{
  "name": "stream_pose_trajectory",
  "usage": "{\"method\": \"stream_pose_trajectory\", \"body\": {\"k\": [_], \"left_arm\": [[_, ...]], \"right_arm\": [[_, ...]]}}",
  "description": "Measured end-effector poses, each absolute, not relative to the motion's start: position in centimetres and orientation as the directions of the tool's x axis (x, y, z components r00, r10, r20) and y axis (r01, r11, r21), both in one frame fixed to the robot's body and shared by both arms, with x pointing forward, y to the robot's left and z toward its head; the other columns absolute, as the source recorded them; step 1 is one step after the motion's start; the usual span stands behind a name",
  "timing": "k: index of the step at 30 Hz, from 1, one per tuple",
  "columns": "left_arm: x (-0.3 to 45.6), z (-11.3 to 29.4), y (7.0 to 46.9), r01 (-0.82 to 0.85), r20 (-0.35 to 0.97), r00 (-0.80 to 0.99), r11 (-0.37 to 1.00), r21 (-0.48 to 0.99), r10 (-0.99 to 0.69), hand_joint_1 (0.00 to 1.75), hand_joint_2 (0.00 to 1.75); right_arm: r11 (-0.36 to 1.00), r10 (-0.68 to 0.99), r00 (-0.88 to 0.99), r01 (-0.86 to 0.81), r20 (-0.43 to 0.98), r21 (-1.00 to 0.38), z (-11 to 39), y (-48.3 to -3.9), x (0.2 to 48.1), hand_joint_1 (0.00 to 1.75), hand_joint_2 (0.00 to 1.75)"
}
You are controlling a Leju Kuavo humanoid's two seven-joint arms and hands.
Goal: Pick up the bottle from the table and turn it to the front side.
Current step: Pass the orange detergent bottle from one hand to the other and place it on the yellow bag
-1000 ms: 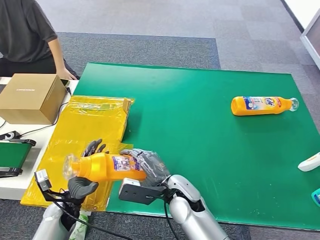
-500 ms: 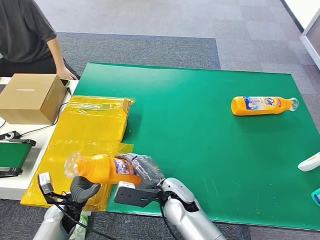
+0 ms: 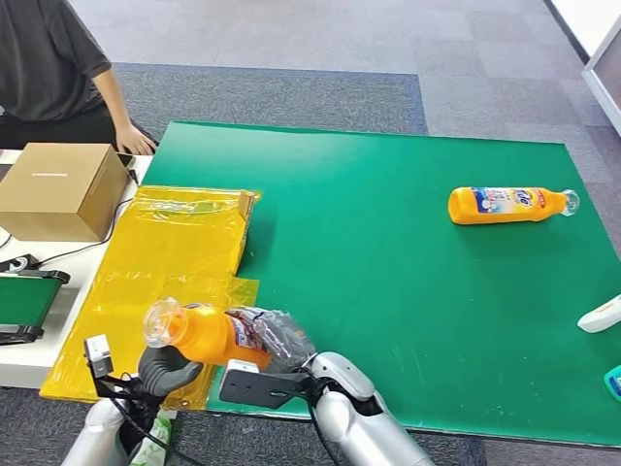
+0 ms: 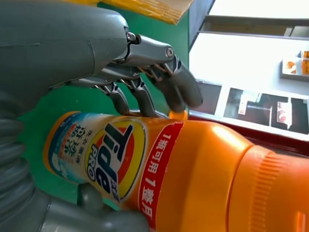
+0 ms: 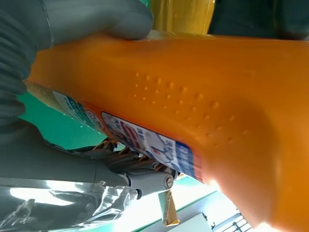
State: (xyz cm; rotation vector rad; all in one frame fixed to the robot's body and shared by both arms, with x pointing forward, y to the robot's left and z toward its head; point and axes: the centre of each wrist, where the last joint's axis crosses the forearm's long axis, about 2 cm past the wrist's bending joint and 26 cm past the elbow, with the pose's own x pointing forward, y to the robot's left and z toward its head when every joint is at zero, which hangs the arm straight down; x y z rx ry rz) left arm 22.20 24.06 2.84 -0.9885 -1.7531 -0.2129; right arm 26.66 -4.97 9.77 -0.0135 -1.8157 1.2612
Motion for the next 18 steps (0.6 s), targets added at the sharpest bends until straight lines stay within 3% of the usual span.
{"method": "stream_pose_trajectory", "body": {"k": [18], "left_arm": [[21.96, 2.50, 24.22, 0.693, 0.878, -0.095, 0.664, -0.280, 0.469, 0.00, 1.75]], "right_arm": [[0.432, 0.490, -0.627, -0.428, 0.605, -0.794, 9.45, -4.61, 26.67, 1.75, 1.75]]}}
